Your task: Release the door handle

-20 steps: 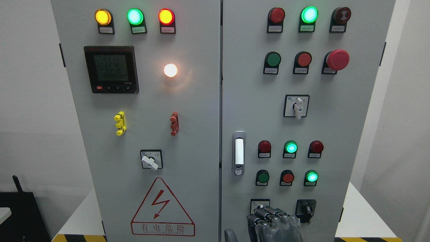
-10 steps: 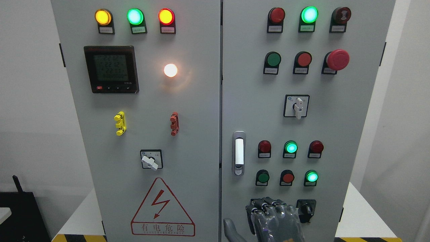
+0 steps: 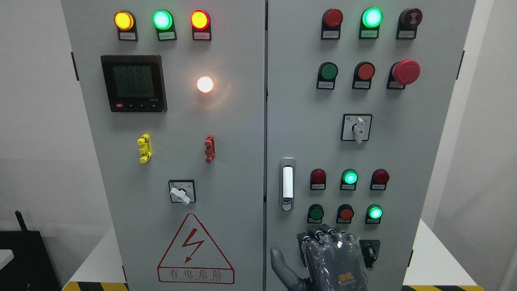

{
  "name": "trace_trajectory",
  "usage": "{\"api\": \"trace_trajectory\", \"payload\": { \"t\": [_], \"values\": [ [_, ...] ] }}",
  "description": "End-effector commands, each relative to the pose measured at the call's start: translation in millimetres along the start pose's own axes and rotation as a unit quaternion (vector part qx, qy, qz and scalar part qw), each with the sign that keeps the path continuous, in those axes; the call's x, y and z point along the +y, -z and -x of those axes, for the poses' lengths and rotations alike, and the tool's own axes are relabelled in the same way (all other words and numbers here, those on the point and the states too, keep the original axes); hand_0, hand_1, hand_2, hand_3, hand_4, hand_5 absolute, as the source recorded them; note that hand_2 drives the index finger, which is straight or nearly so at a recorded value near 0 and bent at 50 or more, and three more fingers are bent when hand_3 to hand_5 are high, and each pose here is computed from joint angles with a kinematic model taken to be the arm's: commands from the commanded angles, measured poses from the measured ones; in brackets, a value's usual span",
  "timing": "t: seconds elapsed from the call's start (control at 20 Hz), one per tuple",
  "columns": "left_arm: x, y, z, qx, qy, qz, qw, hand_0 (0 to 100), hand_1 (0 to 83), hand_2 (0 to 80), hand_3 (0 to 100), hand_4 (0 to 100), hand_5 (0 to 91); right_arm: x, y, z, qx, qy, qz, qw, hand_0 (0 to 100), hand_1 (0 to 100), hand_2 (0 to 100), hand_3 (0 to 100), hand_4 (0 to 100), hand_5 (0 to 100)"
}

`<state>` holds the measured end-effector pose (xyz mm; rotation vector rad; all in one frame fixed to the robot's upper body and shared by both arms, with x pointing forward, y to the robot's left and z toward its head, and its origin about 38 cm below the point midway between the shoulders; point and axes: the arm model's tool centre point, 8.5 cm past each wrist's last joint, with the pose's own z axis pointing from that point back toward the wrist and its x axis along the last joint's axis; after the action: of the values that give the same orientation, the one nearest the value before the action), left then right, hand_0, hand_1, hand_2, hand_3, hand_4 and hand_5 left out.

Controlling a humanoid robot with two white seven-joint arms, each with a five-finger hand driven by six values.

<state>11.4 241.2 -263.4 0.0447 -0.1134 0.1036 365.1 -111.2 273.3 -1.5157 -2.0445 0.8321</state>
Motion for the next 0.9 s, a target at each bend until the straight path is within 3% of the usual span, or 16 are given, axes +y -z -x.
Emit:
{"api": "trace_trajectory", "payload": {
  "t": [0.0, 0.85],
  "values": [
    [0, -1, 9, 0.000, 0.000, 0.001, 1.000, 12, 38.9, 0.0, 0, 0, 0.0, 7, 1, -1, 0.011, -0.002, -0.007, 1.000, 39, 0, 100, 100, 100, 96],
    [0, -1, 9, 0.000, -0.001, 0.001, 1.000, 12, 38.9, 0.0, 0, 0, 0.0, 25, 4, -9, 0.018, -0.009, -0.030, 0.999, 38, 0, 100, 100, 100, 94]
  ]
}}
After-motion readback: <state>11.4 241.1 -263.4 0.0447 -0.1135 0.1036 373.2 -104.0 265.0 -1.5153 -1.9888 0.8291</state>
